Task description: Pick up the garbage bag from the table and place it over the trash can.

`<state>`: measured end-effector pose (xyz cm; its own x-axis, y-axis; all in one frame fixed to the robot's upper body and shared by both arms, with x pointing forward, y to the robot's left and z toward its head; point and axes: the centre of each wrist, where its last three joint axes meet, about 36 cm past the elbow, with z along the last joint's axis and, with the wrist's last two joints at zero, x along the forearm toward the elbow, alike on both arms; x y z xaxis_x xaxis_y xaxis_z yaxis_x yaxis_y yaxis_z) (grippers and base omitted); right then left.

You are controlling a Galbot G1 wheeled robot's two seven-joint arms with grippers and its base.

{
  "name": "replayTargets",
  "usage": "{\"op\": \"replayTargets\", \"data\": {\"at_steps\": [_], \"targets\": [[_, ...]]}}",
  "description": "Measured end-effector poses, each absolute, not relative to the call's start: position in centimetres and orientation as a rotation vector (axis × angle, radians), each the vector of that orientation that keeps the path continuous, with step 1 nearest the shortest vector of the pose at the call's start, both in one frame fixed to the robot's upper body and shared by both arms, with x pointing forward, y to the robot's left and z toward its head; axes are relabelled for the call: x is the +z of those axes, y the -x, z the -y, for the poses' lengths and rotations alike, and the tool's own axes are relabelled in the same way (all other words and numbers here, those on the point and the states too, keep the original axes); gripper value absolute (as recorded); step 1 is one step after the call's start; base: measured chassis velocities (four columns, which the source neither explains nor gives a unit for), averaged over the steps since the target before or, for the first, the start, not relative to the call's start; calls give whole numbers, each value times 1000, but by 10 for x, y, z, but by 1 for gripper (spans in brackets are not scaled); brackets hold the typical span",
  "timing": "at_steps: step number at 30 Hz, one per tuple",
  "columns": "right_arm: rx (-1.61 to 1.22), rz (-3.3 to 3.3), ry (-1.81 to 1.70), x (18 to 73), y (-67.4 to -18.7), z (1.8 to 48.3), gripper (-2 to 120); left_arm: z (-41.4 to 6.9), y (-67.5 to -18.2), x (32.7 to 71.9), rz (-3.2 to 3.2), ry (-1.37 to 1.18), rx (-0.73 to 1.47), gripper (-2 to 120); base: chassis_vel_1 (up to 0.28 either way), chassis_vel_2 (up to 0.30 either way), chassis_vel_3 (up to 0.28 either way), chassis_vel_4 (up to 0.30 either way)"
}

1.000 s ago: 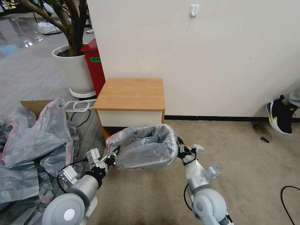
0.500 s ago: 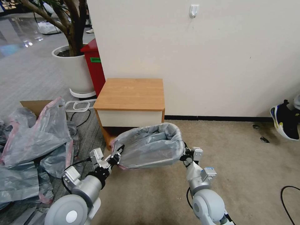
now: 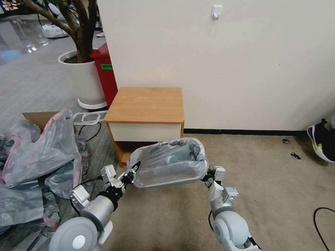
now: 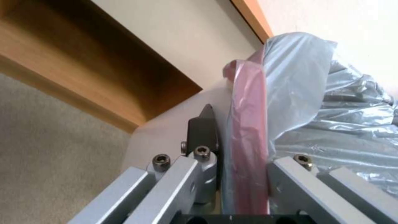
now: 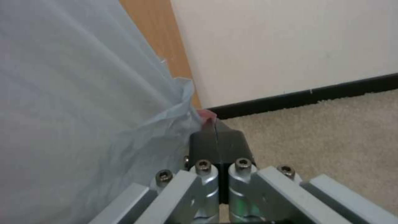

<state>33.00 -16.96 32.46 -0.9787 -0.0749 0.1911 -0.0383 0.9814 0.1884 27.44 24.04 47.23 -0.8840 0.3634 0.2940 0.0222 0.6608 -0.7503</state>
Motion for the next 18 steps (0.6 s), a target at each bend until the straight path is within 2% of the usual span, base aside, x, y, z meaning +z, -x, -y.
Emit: {"op": "replayTargets", "data": {"at_steps": [14,18], "targets": [[-190,2926,-19,314,-333,170,0,-243,-278,470,2452,301,1112,3,0,0,0,0],[-166,2939,-19,318,-327,169,14,-247,-281,467,2460,281,1100,3,0,0,0,0]]}}
